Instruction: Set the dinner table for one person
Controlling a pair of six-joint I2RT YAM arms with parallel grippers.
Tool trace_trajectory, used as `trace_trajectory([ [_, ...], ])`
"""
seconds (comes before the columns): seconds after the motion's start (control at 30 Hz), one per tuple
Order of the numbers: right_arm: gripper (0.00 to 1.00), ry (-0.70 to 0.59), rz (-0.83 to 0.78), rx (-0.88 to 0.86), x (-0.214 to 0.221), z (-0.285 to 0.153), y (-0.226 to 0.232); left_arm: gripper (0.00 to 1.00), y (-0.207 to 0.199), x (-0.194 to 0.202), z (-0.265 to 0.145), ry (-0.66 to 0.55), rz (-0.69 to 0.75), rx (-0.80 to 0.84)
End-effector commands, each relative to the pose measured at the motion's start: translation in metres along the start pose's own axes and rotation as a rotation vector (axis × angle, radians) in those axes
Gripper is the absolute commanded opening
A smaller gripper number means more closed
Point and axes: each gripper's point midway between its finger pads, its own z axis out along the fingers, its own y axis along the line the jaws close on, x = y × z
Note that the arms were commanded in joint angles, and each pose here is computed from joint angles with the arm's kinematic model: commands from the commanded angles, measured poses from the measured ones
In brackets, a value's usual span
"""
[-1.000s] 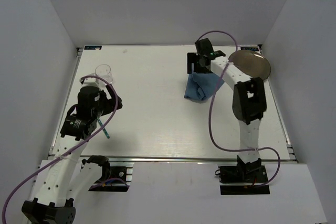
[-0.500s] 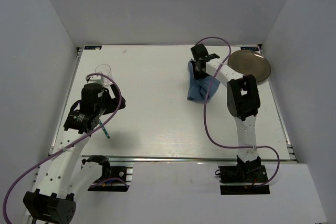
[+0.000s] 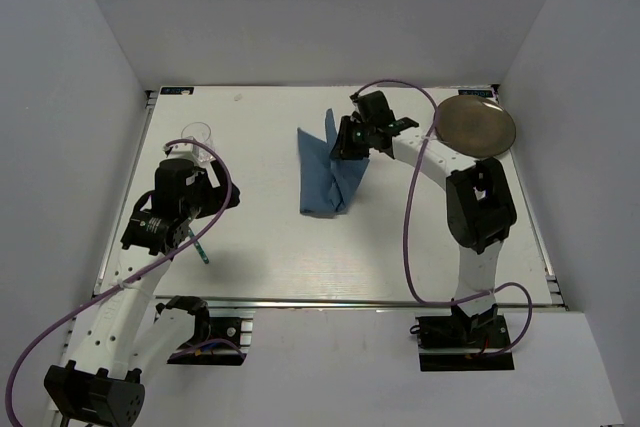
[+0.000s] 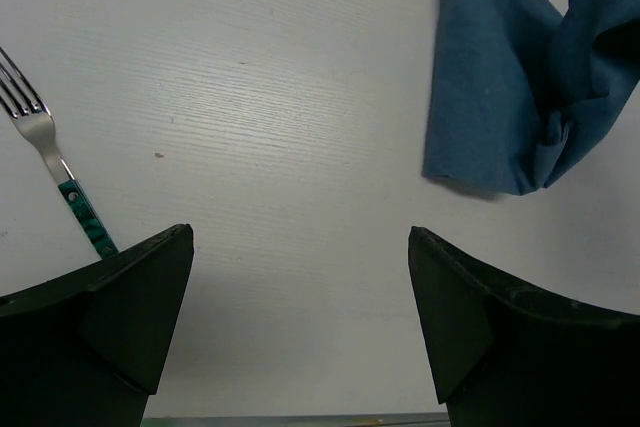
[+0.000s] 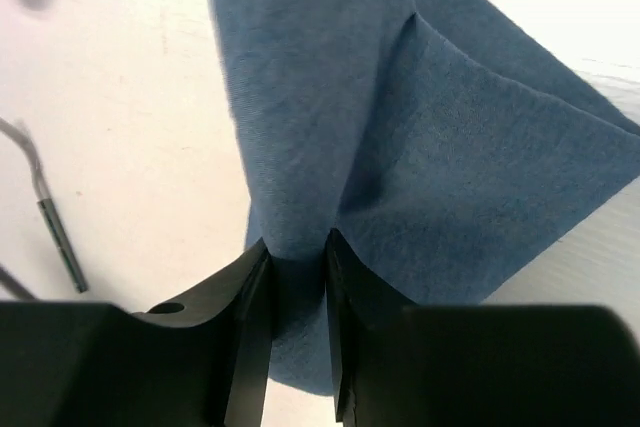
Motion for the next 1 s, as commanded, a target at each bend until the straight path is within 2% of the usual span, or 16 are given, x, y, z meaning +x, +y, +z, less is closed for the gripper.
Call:
trace_trajectory([
  [0.0, 0.31, -0.018, 0.056, -0.103, -0.006, 0.006, 0.018, 0.98, -0.005, -0.001, -0.002, -0.015, 0.013, 0.029],
  [0.07, 0.34, 0.001, 0.045, -0.11, -0.002, 0.011, 0.018, 0.98, -0.005, -0.003, -0.003, -0.022, 0.013, 0.032],
  [0.13, 0.32, 0.012, 0.041, -0.111, 0.003, 0.014, 0.017, 0.98, -0.005, -0.002, -0.003, -0.02, 0.011, 0.033],
  [0.2, 0.07, 0.015, 0.043, -0.103, 0.004, 0.016, 0.013, 0.98, -0.006, -0.002, -0.003, -0.018, 0.014, 0.036],
  [0.23, 0.0, 0.016, 0.046, -0.094, 0.006, 0.016, 0.01, 0.98, -0.006, -0.002, -0.003, -0.02, 0.014, 0.035],
  [0.5, 0.0, -0.096, 0.03, 0.023, -0.004, -0.021, -0.017, 0.98, -0.006, -0.001, -0.001, -0.012, 0.016, 0.036],
  [0.63, 0.0, -0.14, 0.089, 0.293, 0.011, -0.049, -0.073, 0.98, -0.007, -0.001, -0.002, -0.013, 0.015, 0.04],
  [0.73, 0.0, -0.217, 0.159, 0.415, 0.012, -0.077, -0.11, 0.98, -0.007, -0.002, -0.003, -0.018, 0.014, 0.044],
  [0.77, 0.0, -0.195, 0.167, 0.45, 0.029, -0.078, -0.122, 0.98, -0.007, -0.002, -0.002, -0.018, 0.016, 0.044],
  [0.83, 0.0, -0.225, 0.196, 0.53, 0.033, -0.095, -0.144, 0.98, -0.008, -0.001, -0.002, -0.012, 0.018, 0.05],
  [0.87, 0.06, -0.212, 0.207, 0.567, 0.043, -0.099, -0.154, 0.98, -0.008, -0.001, -0.002, -0.01, 0.018, 0.05],
  [0.9, 0.73, -0.23, 0.219, 0.595, 0.043, -0.108, -0.159, 0.98, -0.009, -0.001, -0.002, -0.01, 0.019, 0.054],
  [0.93, 0.89, -0.236, 0.241, 0.649, 0.05, -0.116, -0.167, 0.98, -0.009, 0.0, -0.001, -0.008, 0.019, 0.056],
  [0.97, 0.89, -0.249, 0.243, 0.673, 0.05, -0.123, -0.171, 0.98, -0.009, 0.0, -0.001, -0.008, 0.021, 0.056],
])
